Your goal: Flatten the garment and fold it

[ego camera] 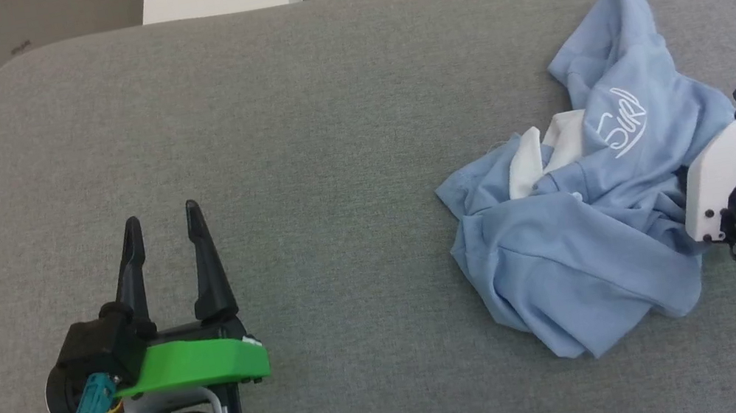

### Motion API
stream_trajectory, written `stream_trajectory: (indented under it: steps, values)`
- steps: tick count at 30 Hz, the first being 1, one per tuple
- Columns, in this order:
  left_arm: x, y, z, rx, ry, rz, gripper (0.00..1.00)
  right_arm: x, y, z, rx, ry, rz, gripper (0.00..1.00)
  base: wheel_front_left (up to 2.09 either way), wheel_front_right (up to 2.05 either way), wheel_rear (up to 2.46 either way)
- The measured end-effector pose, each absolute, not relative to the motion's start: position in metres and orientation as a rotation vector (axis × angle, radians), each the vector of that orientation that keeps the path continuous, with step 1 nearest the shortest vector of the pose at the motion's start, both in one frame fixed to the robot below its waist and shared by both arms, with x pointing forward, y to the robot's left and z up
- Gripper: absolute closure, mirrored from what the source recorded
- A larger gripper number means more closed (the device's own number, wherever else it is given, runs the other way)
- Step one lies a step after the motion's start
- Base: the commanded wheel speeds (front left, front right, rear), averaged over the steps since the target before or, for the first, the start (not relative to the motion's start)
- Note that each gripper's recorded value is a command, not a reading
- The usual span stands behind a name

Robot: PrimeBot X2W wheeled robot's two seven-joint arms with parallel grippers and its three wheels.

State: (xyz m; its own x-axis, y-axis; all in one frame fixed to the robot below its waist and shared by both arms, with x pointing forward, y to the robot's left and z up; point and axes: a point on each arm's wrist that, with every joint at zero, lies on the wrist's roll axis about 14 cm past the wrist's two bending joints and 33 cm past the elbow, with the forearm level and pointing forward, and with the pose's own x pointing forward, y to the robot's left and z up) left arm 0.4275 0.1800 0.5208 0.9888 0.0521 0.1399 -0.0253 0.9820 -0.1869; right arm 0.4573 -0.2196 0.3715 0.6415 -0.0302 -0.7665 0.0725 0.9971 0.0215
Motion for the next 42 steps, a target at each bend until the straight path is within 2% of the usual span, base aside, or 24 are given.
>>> stream_trajectory:
  steps: [3, 6, 17, 18, 19, 21, 24, 32, 36, 42]
  values:
    - [0.426, 0.179, 0.519, -0.186, -0.137, 0.038, 0.00, 0.451, -0.219, 0.377, 0.089, 0.834, -0.060, 1.00, 0.00, 0.00, 0.00]
    - [0.422, 0.178, 0.523, -0.190, -0.145, 0.036, 0.00, 0.428, -0.225, 0.379, 0.108, 0.806, -0.078, 1.00, 0.00, 0.00, 0.00]
    - [0.419, 0.145, 0.533, -0.218, -0.162, -0.064, 0.00, 0.290, -0.278, 0.390, 0.208, 0.832, -0.251, 1.00, 0.00, 0.00, 0.00]
    - [0.419, 0.141, 0.534, -0.224, -0.162, -0.076, 0.00, 0.284, -0.282, 0.390, 0.219, 0.826, -0.263, 0.84, 0.00, 0.00, 0.00]
    - [0.420, 0.135, 0.534, -0.229, -0.160, -0.093, 0.00, 0.278, -0.285, 0.392, 0.219, 0.814, -0.276, 0.00, 0.00, 0.00, 0.00]
    - [0.420, 0.121, 0.531, -0.244, -0.145, -0.137, 0.00, 0.275, -0.292, 0.399, 0.225, 0.756, -0.300, 0.00, 0.00, 0.00, 0.00]
    - [0.415, 0.088, 0.521, -0.277, -0.098, -0.239, 0.00, 0.285, -0.300, 0.422, 0.202, 0.587, -0.319, 0.00, 0.00, 0.00, 0.00]
    - [0.402, -0.014, 0.496, -0.311, 0.099, -0.561, 0.00, 0.315, -0.283, 0.463, 0.124, 0.299, -0.256, 0.00, 0.00, 0.00, 0.00]
    - [0.408, -0.050, 0.493, -0.240, 0.172, -0.670, 0.00, 0.327, -0.270, 0.479, 0.101, 0.193, -0.216, 0.00, 0.00, 0.00, 0.00]
    - [0.425, -0.070, 0.452, -0.087, 0.408, -0.697, 0.00, 0.345, -0.254, 0.497, 0.093, 0.060, -0.166, 0.00, 0.00, 0.00, 0.00]
